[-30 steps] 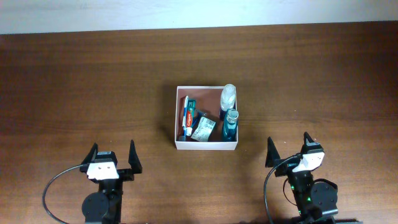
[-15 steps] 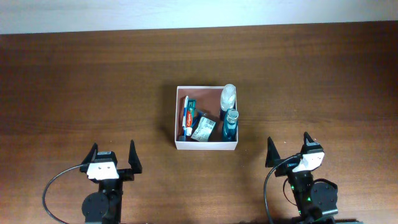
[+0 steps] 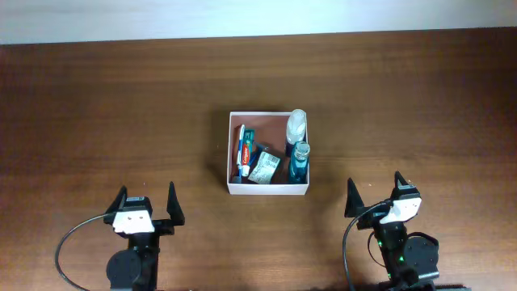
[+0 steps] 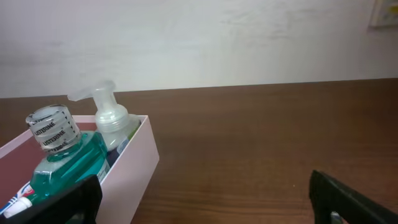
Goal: Pack container
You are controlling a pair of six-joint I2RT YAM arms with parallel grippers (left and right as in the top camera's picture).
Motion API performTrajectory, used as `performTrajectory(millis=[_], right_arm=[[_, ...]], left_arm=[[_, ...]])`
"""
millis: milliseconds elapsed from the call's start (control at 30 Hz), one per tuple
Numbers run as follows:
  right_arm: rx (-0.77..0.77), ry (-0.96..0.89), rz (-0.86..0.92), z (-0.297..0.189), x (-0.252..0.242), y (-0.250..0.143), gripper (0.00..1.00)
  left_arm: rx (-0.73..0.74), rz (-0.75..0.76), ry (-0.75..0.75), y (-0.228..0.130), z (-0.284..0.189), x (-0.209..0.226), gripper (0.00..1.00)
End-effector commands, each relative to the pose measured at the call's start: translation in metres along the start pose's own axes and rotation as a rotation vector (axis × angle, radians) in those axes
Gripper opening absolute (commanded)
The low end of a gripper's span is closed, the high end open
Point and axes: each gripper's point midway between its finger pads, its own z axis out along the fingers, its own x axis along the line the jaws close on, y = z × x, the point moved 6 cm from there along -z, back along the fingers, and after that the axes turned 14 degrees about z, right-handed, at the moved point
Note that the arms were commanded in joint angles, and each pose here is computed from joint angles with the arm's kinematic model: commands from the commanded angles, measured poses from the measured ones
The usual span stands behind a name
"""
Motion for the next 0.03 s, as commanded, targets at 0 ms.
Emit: performTrajectory(millis=[0], right_arm=[[0.001, 0.007, -0.001, -0.0003, 0.0008, -0.0014, 0.98]], left_arm=[[0.001, -0.014, 0.017, -0.0024, 0.0002, 0.0019, 0.99]])
